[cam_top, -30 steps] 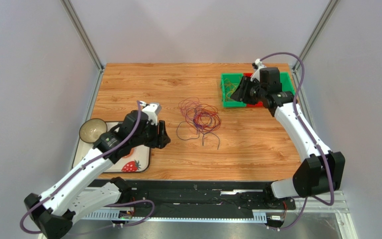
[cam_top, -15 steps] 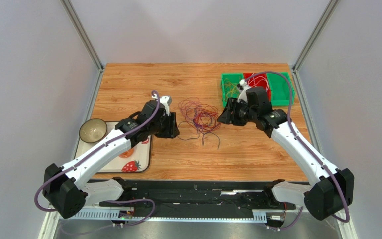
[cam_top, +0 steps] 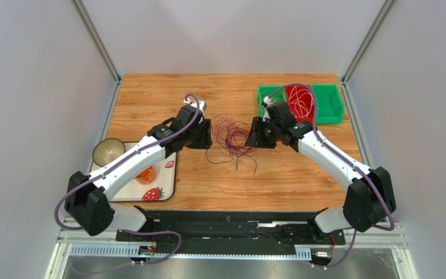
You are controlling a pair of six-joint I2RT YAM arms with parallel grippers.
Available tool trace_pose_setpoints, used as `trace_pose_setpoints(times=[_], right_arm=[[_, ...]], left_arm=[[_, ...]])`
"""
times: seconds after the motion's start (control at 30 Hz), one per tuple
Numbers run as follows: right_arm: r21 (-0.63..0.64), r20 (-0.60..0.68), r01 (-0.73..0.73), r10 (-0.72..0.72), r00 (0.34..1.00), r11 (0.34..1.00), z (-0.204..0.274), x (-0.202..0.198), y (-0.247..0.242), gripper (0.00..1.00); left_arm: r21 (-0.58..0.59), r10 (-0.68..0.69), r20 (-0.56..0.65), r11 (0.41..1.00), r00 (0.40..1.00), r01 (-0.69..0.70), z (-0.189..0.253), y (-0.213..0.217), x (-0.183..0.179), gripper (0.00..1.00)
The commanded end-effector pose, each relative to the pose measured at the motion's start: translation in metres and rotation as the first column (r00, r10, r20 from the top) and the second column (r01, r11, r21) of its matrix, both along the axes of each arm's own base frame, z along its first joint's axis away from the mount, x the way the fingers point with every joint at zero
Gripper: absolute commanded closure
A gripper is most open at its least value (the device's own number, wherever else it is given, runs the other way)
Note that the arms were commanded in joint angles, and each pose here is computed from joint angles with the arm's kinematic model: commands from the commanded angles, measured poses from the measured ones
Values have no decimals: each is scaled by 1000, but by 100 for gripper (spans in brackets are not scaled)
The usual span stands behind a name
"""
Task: Untangle the cables
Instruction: Pick up the cable from the cable.
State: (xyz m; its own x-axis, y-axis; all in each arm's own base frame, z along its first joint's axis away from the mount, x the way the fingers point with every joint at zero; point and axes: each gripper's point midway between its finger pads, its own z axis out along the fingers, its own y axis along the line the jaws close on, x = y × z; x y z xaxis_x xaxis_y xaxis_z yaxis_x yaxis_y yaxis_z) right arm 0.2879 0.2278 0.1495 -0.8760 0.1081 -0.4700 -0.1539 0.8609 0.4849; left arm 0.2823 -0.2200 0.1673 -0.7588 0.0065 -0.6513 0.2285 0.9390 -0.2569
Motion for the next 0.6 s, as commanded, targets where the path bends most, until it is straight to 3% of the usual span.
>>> trace_pose_setpoints(times=[0.0, 0.23, 0.4, 0.57], right_arm=[[0, 88, 51, -51, 995, 999, 25, 28, 4, 52], [-21, 38, 78, -77, 996, 997, -7, 18, -4, 52], [-10, 1, 58, -58, 998, 998, -30, 4, -2, 52], [-29, -29, 37, -37, 999, 999, -49, -7, -4, 52]], left_arm=[[9, 31, 53, 999, 998, -32, 11, -4, 41, 44], [59, 56, 15, 997, 998, -56, 2, 4, 110, 43], [134, 10, -84, 991, 996, 2, -38, -2, 145, 32], [204, -34, -154, 977, 988, 65, -67, -10, 174, 29]])
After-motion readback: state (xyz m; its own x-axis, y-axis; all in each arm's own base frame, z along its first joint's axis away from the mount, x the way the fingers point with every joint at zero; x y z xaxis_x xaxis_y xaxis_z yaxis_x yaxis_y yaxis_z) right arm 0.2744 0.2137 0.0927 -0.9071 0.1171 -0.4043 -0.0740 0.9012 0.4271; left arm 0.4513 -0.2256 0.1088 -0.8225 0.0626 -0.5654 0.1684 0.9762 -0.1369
